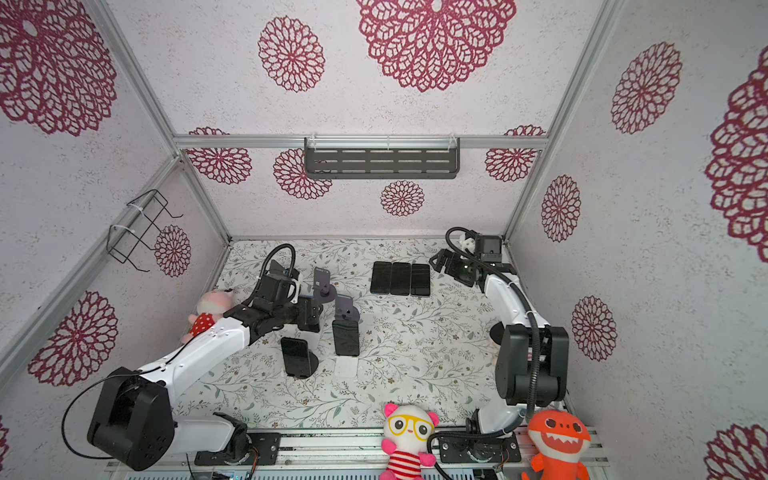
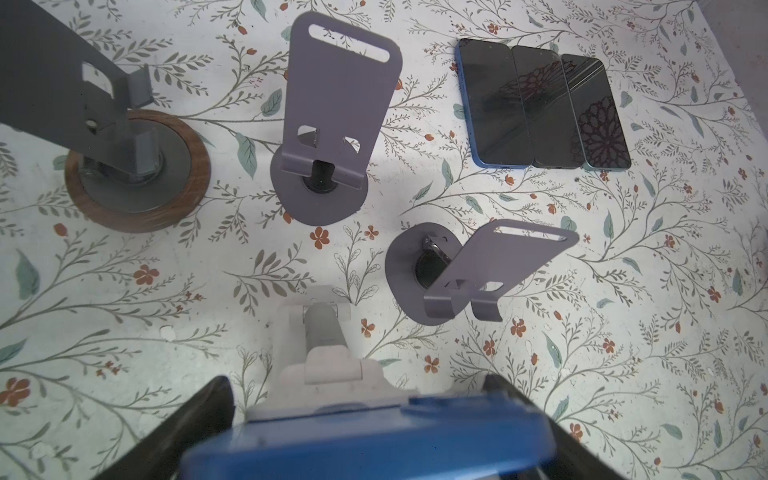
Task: Remove the phone from the phone stand
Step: 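Grip the blue-edged phone on its stand with the left gripper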
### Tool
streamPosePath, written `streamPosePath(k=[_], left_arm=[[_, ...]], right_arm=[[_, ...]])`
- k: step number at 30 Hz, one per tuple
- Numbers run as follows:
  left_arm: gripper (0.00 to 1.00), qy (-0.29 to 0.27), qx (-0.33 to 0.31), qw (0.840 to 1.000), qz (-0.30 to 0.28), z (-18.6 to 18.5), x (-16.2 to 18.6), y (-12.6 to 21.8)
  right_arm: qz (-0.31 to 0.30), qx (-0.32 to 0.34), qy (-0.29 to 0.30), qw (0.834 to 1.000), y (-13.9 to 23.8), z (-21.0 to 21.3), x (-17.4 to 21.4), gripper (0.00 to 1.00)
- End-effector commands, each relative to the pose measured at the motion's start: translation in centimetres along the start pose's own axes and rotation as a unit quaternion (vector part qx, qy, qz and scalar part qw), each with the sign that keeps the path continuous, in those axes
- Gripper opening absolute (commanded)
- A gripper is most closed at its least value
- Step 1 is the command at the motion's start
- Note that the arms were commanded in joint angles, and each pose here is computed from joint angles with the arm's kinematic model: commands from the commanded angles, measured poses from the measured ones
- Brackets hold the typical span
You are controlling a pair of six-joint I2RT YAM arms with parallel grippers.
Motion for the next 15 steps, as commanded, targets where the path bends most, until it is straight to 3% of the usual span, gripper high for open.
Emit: streamPosePath(k=[1, 15], left_arm=[[0.93, -0.004, 0.004, 1.0, -0.024, -0.49, -1.32, 0.04], [0.74, -0.003, -0.004, 1.0, -0.024, -0.65, -2.06, -0.44]], right_arm=[[-0.017, -0.009, 0.011, 1.0, 0.48, 0.38, -0.96, 0.99], [-0.023, -0.006, 0.009, 1.0, 0.63, 0.03, -0.84, 0.99]])
Point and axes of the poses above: each gripper's point midway between its finger pads, its own y axis back along the fingers, its own z axis along the line the jaws close on, x = y × z, the point moved 9 cm from there along y, back along the fingers, and after that the axes turned 6 degrees about y, right-handed, at the moved point
